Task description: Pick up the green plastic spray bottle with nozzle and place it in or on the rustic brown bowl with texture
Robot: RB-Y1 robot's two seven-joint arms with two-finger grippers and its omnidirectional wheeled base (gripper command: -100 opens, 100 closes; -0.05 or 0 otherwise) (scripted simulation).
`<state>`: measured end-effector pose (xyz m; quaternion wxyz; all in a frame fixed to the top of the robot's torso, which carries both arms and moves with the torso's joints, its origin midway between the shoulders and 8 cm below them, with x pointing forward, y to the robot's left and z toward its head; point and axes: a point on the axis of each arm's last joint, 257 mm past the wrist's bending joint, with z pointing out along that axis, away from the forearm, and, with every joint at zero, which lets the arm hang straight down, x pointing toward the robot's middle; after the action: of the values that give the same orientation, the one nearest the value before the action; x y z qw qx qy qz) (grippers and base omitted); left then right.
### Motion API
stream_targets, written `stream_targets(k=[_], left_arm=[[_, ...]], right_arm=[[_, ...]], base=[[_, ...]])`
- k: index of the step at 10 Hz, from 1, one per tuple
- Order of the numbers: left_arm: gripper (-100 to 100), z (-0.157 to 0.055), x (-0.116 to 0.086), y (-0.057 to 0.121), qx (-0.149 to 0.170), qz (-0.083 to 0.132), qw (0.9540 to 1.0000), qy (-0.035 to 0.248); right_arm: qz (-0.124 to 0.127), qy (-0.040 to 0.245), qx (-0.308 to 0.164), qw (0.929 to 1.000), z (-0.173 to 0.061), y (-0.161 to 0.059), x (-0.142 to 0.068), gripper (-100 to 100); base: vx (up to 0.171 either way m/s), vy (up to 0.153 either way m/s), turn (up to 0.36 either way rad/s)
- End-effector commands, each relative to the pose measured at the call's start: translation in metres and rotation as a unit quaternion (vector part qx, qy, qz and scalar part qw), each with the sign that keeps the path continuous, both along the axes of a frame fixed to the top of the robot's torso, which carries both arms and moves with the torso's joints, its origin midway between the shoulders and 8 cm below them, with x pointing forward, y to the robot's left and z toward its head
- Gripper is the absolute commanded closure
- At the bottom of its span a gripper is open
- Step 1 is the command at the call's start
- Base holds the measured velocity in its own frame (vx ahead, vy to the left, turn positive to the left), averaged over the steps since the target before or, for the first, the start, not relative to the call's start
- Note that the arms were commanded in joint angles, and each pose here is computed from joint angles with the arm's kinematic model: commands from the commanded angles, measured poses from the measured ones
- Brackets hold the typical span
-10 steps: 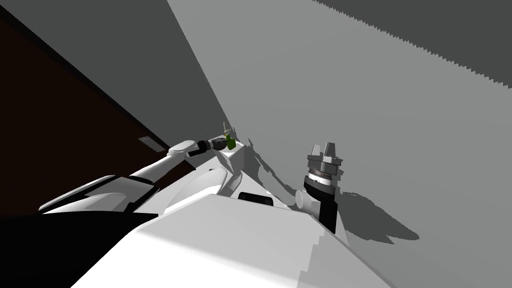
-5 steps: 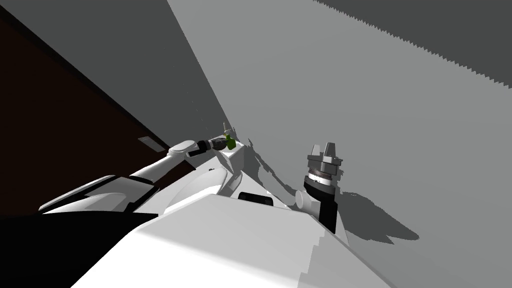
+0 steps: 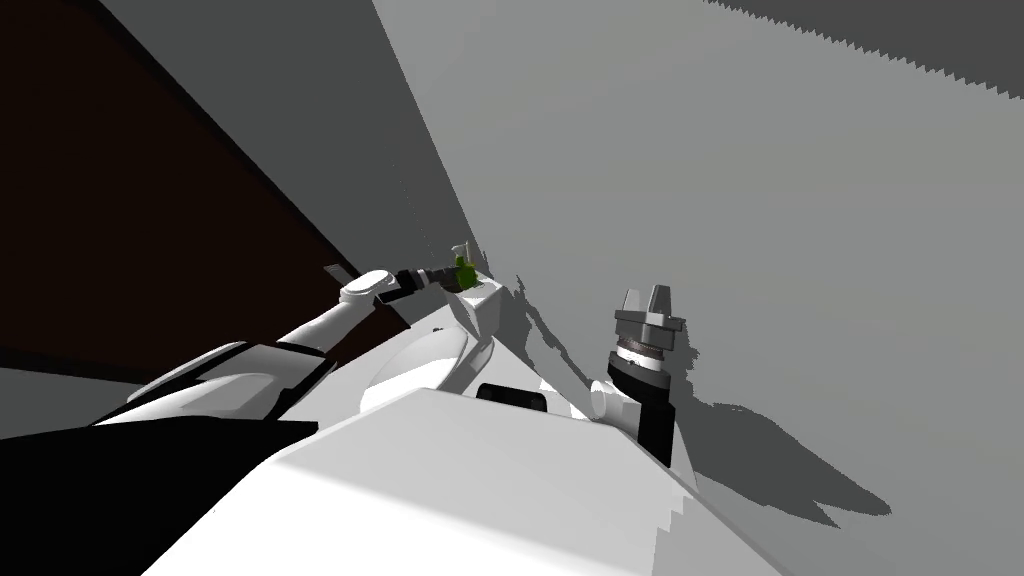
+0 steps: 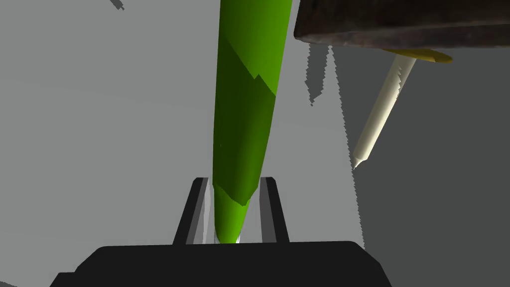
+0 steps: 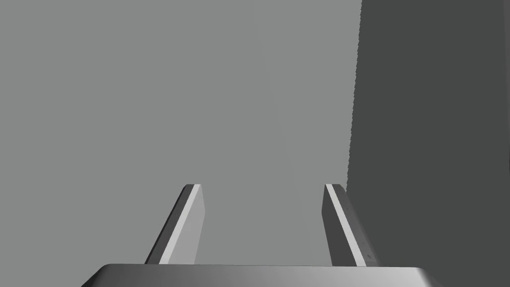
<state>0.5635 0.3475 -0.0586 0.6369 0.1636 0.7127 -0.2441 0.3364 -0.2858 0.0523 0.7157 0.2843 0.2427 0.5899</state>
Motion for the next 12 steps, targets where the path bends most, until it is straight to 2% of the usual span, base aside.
stream_targets(k=[1,3,7,8,9,12], left_arm=[[100,0.019,0.000,-0.004,-0.015,-0.004,0.9998,-0.009],[100,0.046,0.000,-0.002,-0.015,-0.006,0.9996,-0.024],[100,0.057,-0.006,0.016,0.034,0.007,0.9987,-0.037],[100,0.056,-0.006,0.012,0.025,0.004,0.9991,-0.034],[-100,0.057,-0.006,0.013,0.026,0.005,0.9990,-0.035],[-100,0.057,-0.006,0.013,0.026,0.005,0.9990,-0.035]], right_arm=[[0.000,0.000,0.000,1.0000,0.000,0.000,0.000,0],[0.000,0.000,0.000,1.0000,0.000,0.000,0.000,0],[0.000,0.000,0.000,1.0000,0.000,0.000,0.000,0],[0.000,0.000,0.000,1.0000,0.000,0.000,0.000,0],[0.000,0.000,0.000,1.0000,0.000,0.000,0.000,0],[0.000,0.000,0.000,1.0000,0.000,0.000,0.000,0]], base=[[-0.035,0.047,0.064],[0.036,0.061,-0.025],[0.079,0.121,-0.090],[0.032,0.061,-0.017],[0.006,0.012,0.002],[0.001,0.002,0.000]])
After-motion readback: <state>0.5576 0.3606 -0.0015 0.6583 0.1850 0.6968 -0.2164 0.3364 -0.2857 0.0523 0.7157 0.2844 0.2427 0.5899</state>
